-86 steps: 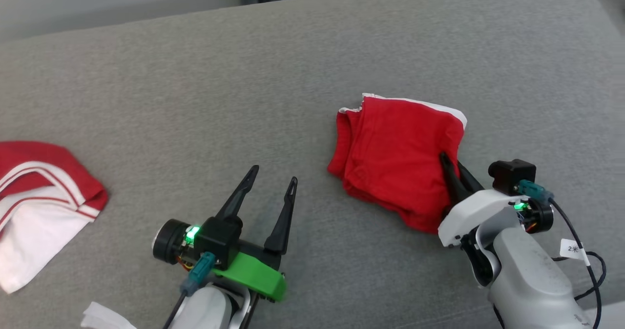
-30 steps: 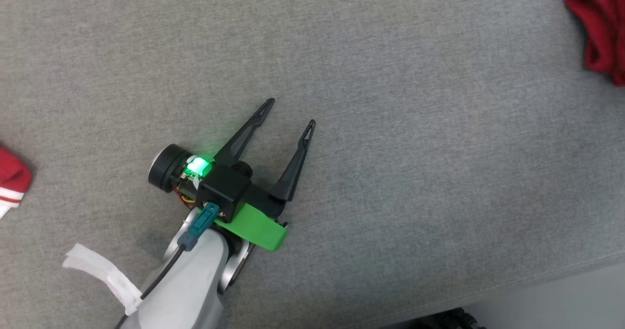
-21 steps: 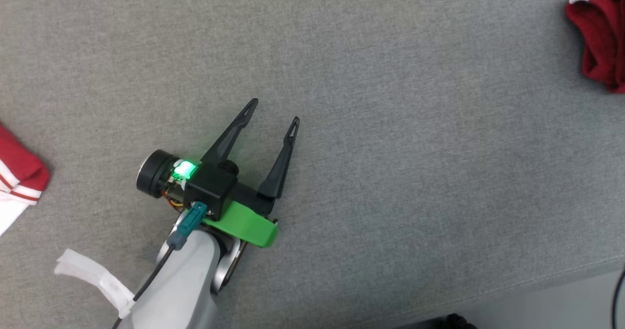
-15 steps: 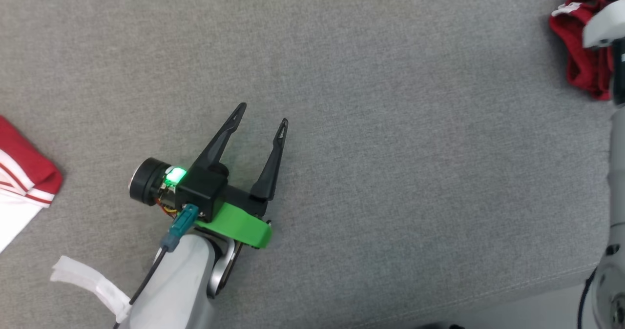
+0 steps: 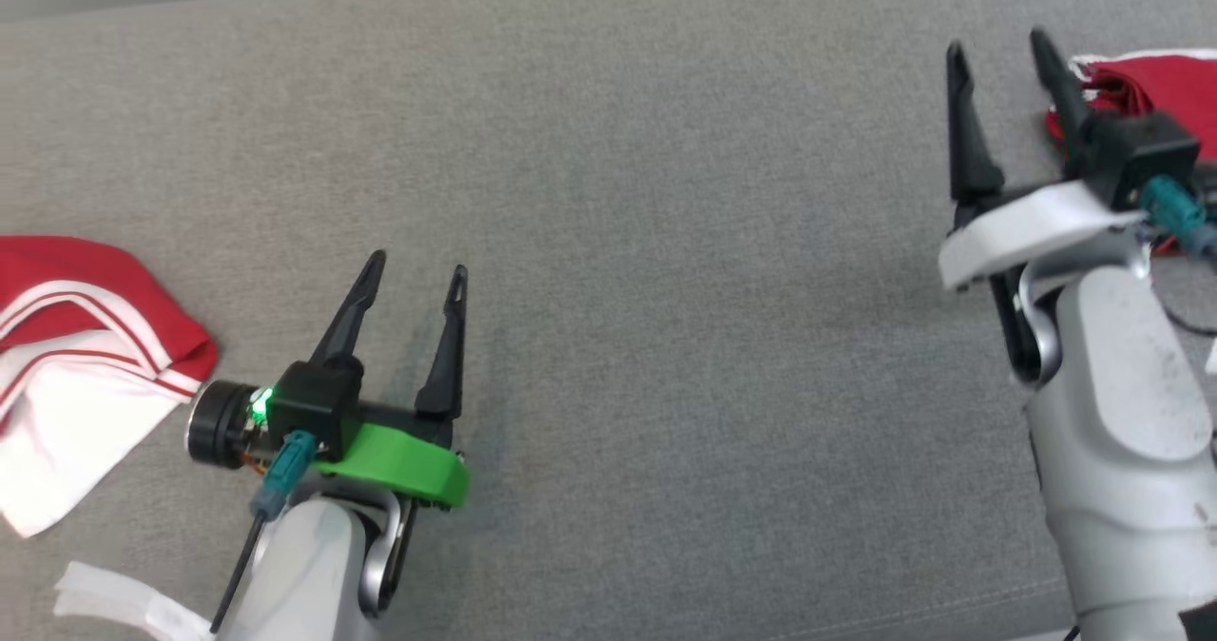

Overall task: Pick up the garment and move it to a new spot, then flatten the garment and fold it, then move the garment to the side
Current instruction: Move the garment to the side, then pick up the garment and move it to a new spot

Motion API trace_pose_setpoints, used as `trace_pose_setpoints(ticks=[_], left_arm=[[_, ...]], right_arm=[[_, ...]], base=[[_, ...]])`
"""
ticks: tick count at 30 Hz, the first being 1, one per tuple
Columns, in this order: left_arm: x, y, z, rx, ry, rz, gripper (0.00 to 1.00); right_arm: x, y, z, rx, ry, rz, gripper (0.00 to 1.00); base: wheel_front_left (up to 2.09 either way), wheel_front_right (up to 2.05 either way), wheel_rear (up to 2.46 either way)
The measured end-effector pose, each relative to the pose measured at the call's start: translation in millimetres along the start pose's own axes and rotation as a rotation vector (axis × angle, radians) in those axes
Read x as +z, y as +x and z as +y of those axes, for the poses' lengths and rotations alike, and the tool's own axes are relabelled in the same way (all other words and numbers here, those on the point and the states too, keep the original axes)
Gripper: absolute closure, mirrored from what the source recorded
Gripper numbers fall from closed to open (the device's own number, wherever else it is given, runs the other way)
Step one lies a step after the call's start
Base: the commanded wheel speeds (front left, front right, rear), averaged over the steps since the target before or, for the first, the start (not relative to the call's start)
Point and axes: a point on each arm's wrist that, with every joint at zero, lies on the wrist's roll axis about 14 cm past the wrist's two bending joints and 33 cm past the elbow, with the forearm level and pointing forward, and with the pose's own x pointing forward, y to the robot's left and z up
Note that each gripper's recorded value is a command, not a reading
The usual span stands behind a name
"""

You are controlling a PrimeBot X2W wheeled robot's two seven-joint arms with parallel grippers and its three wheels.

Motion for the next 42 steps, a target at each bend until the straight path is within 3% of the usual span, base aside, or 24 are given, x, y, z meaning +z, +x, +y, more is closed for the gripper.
trace_pose_setpoints(ticks=[10, 20, 35, 42], left_arm=[[10.5, -47.7, 42.7, 0.183, 0.025, 0.004, 0.0], [10.1, -94.1, 50.7, 0.269, 0.023, 0.019, 0.0], [3.3, -120.0, 40.7, 0.296, -0.015, 0.033, 0.0], [8.0, -122.3, 51.6, 0.34, -0.026, 0.016, 0.0]], right_arm=[[-34.1, -57.2, 30.1, 0.049, 0.066, 0.12, 0.0], [-38.0, -100.3, 34.7, 0.045, 0.11, 0.155, 0.0], [-34.7, -116.8, 41.3, 0.06, 0.122, 0.155, 0.0], [-39.1, -110.7, 60.4, 0.117, 0.111, 0.166, 0.0]], base=[[0.0, 0.0, 0.0], [0.0, 0.0, 0.0], [0.0, 0.0, 0.0], [0.0, 0.0, 0.0]])
